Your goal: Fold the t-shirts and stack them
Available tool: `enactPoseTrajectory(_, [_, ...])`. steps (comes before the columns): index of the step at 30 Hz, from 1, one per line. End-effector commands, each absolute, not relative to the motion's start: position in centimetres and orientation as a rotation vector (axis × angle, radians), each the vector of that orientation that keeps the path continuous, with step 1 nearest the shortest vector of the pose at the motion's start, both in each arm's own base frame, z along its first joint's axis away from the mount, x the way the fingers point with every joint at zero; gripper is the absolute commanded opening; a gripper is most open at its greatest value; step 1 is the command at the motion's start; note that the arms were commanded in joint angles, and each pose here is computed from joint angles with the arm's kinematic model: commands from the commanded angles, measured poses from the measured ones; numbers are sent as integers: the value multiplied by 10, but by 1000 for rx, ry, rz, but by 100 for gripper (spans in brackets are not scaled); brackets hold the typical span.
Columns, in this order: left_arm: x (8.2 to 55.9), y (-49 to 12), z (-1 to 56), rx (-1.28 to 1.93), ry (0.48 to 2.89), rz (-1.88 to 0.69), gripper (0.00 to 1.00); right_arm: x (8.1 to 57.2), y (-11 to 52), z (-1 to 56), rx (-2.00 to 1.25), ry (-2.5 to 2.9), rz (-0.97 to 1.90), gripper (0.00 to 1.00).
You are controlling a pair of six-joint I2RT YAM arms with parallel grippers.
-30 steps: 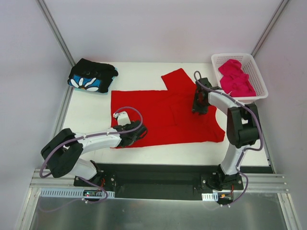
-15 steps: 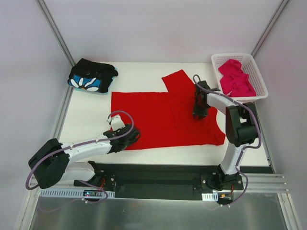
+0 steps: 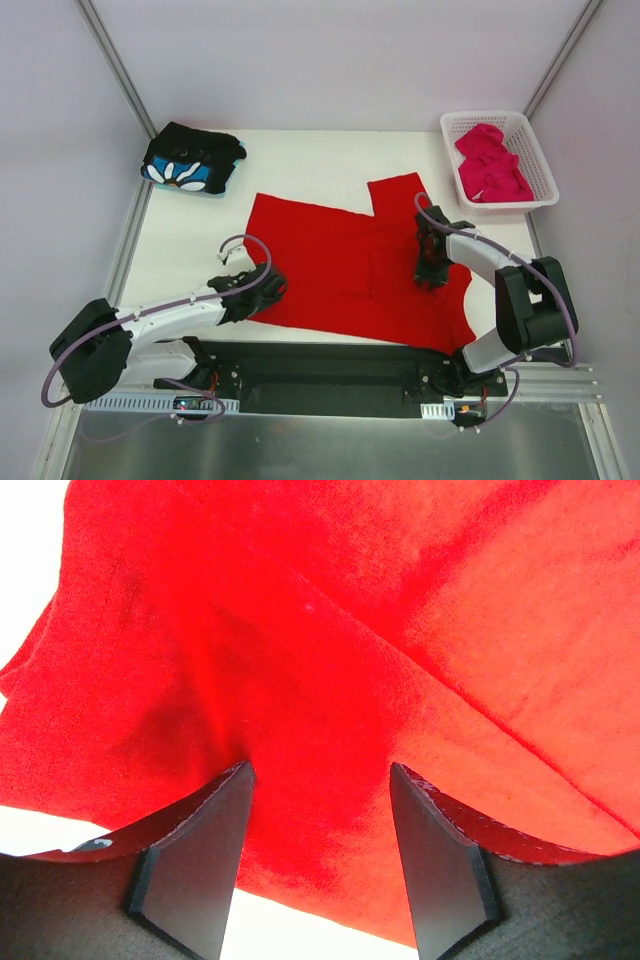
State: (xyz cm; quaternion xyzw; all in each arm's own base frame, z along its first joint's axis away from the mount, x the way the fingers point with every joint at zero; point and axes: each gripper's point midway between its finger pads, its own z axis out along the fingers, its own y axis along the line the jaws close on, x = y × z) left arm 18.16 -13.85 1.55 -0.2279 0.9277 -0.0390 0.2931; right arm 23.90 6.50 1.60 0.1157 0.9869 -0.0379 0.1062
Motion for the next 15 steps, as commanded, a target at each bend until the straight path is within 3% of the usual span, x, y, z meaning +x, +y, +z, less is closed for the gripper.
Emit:
enactPoseTrajectory(1, [131, -104, -10, -586, 2645, 76, 59, 221, 63, 19, 341, 2915, -155, 31])
enactPoseTrajectory(15, [106, -107, -3, -649, 2659, 17, 59, 238, 66, 27, 321, 2888, -184, 31])
